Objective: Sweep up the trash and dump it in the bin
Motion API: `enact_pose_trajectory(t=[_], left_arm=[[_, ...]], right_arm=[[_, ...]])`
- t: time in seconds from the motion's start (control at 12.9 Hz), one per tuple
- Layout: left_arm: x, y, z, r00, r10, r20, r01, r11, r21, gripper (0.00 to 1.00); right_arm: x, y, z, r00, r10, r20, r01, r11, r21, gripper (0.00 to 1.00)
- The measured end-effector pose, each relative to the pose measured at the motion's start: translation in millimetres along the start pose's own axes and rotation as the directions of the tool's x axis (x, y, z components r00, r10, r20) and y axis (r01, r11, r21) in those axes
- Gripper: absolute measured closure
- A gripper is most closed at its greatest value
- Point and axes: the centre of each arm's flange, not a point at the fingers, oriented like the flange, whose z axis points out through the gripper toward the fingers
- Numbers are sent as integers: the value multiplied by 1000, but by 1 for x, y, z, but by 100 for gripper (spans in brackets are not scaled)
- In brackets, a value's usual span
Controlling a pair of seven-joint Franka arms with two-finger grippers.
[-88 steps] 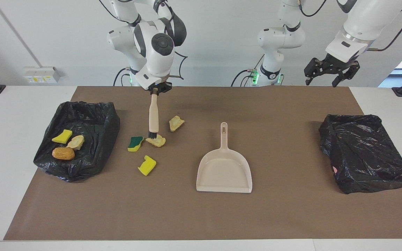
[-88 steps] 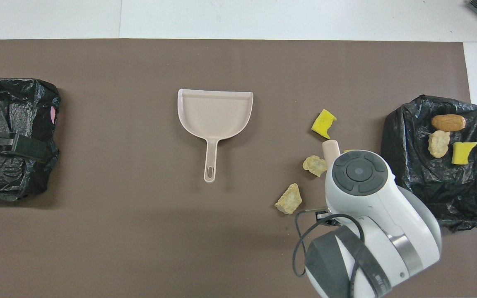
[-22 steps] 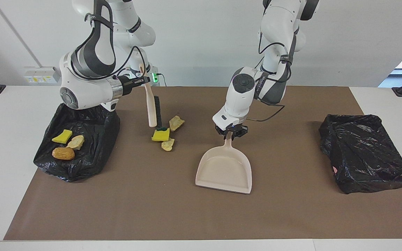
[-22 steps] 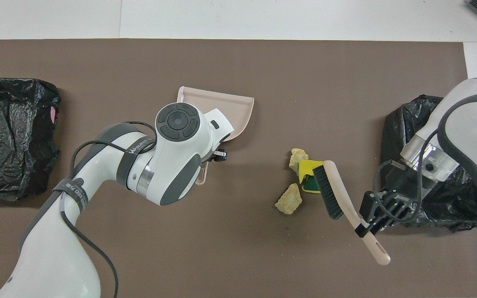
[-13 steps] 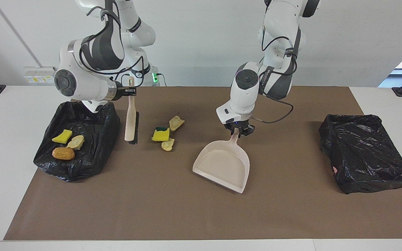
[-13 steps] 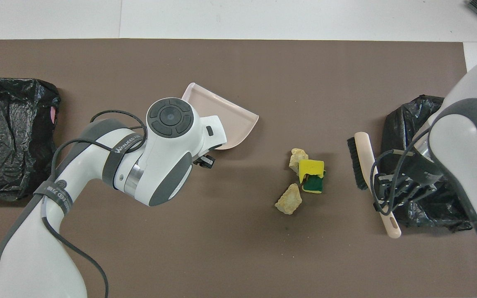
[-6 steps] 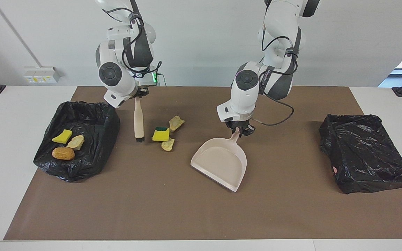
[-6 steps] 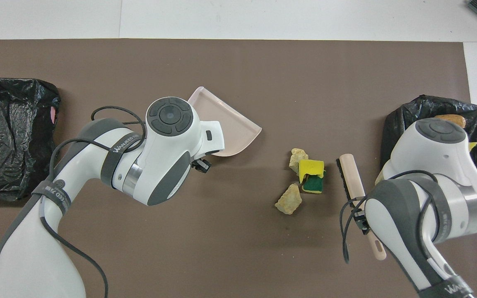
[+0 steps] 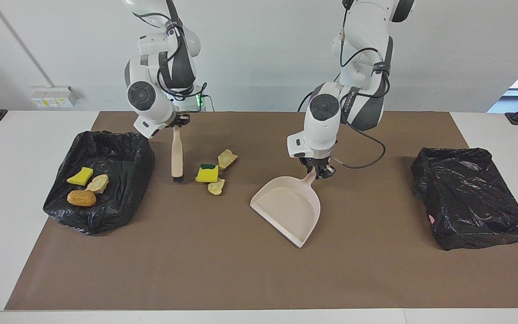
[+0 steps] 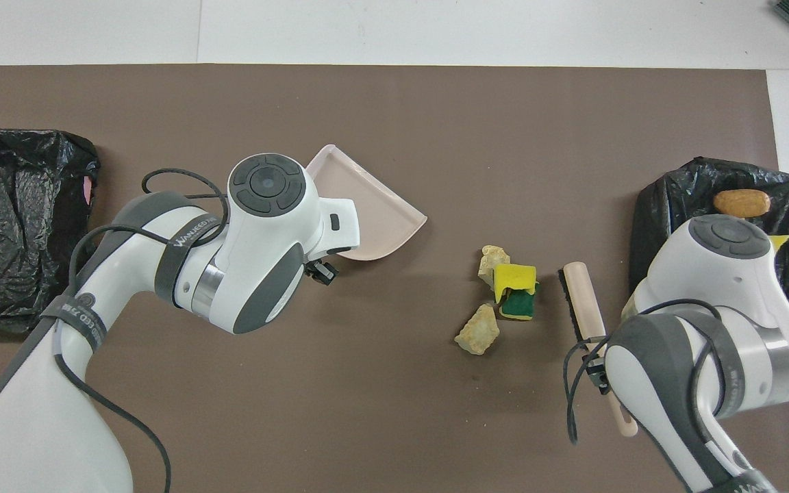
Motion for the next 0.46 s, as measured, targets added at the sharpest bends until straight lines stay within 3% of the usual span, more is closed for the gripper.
enact_pose_trajectory(t=[0.46], left_arm=[[-16,1,1,938,338,74,-343,938,58,68]], right_arm=[[-10,-21,11,991,128,38,-131,987,97,73]])
